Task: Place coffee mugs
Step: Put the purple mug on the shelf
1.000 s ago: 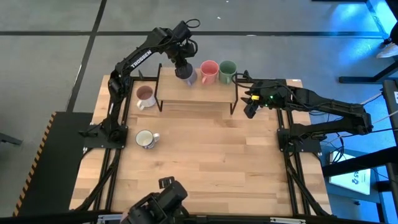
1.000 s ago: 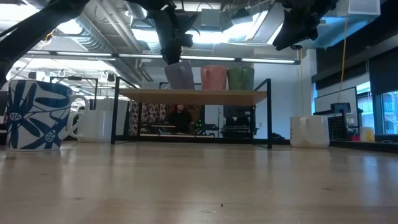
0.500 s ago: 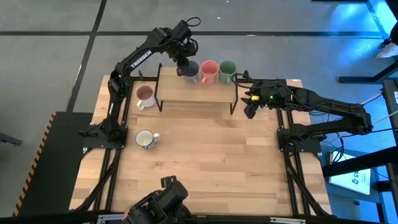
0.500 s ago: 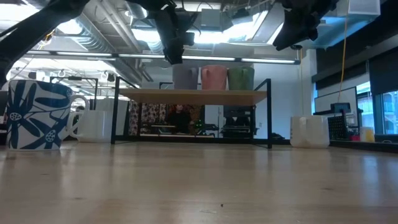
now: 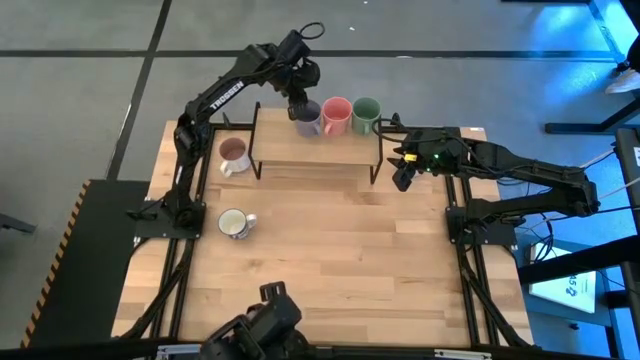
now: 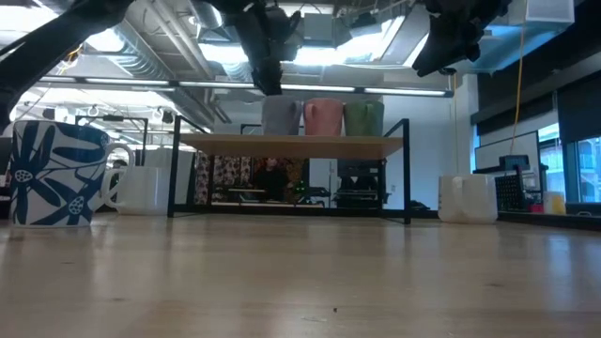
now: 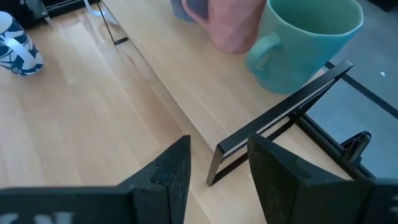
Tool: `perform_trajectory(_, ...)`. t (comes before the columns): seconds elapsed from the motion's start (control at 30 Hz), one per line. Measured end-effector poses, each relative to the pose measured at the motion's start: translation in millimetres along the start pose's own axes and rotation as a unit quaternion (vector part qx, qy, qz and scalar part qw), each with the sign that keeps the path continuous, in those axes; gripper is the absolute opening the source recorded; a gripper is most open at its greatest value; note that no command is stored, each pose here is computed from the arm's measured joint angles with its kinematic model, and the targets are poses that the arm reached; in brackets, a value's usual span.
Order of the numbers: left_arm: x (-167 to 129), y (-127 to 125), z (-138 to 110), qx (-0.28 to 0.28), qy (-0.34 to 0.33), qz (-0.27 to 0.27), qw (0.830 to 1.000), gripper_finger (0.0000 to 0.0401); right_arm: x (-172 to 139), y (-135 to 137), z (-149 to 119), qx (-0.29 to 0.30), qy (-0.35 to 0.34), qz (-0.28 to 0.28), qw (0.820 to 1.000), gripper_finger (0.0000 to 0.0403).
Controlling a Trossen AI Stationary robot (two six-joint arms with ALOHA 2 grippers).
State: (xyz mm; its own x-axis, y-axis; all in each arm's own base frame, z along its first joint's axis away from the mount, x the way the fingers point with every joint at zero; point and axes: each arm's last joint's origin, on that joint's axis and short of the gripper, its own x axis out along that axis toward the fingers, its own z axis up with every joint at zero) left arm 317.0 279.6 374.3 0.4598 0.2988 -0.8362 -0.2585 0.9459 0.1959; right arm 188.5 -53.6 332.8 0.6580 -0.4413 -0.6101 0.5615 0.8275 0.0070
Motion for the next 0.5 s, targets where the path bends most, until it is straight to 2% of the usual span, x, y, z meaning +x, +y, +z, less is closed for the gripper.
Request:
perform_trajectory(0.17, -32, -16, 8, -0.024, -0.032, 0.012, 0.999, 0.0093, 0, 0, -1, -0.001, 0.004, -0.001, 1.0, 0.0144)
perform_trajectory(0.3, -44, -36, 14, -0.06, -0.047, -0.018, 0.997, 0.0093, 0, 0, -1, -0.002, 0.006, -0.001, 1.0, 0.0144)
perform_trajectory(0.4, -43, -53, 18, -0.057, -0.04, -0.037, 0.997, 0.0093, 0, 0, -1, -0.002, 0.005, -0.001, 1.0, 0.0144)
perform_trajectory(0.5, -30, -69, 21, -0.048, -0.017, -0.015, 0.999, 0.0093, 0, 0, -1, -0.003, 0.005, -0.001, 1.0, 0.0144)
